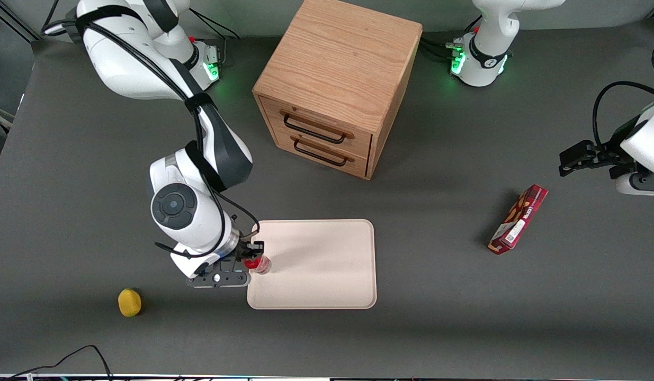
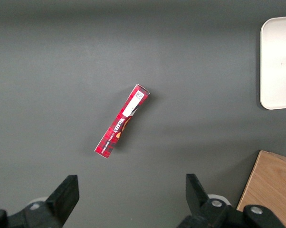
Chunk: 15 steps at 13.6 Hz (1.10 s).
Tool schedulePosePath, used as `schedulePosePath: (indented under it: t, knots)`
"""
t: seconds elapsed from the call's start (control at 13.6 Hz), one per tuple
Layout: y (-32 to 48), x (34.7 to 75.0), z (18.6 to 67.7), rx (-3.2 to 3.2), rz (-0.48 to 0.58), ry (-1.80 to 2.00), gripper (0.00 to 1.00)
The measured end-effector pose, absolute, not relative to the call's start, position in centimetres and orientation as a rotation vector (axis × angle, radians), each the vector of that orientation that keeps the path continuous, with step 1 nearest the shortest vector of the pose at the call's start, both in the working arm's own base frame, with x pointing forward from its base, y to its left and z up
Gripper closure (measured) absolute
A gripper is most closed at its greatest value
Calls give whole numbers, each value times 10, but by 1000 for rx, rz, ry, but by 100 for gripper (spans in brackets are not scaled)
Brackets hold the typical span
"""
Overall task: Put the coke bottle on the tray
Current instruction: 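Lift the bottle and carry it over the cream tray, then lower the bottle onto the tray and open the right gripper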
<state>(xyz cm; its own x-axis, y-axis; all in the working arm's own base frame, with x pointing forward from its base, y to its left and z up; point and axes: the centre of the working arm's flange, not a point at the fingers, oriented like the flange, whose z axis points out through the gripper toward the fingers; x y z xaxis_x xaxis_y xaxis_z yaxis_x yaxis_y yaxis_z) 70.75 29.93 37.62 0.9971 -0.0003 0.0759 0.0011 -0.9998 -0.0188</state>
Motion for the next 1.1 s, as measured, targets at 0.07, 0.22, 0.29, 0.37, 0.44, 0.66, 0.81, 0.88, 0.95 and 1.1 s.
schedulePosePath:
  t: [0.07, 0.22, 0.29, 0.37, 0.44, 0.66, 0.81, 0.88, 0.95, 1.1]
  knots:
    - [296, 713, 377, -3119, -132, 11, 68]
    - [291, 721, 378, -3113, -159, 27, 68]
    - [292, 723, 375, -3111, -165, 28, 68]
    - [293, 724, 370, -3108, -165, 27, 68]
    - [295, 725, 362, -3105, -158, 27, 68]
    - [298, 726, 341, -3099, -132, 30, 68]
    - [298, 728, 332, -3098, -133, 31, 68]
    - [299, 729, 332, -3094, -143, 32, 68]
    - [299, 729, 332, -3094, -145, 32, 68]
    - [298, 731, 334, -3089, -157, 35, 51]
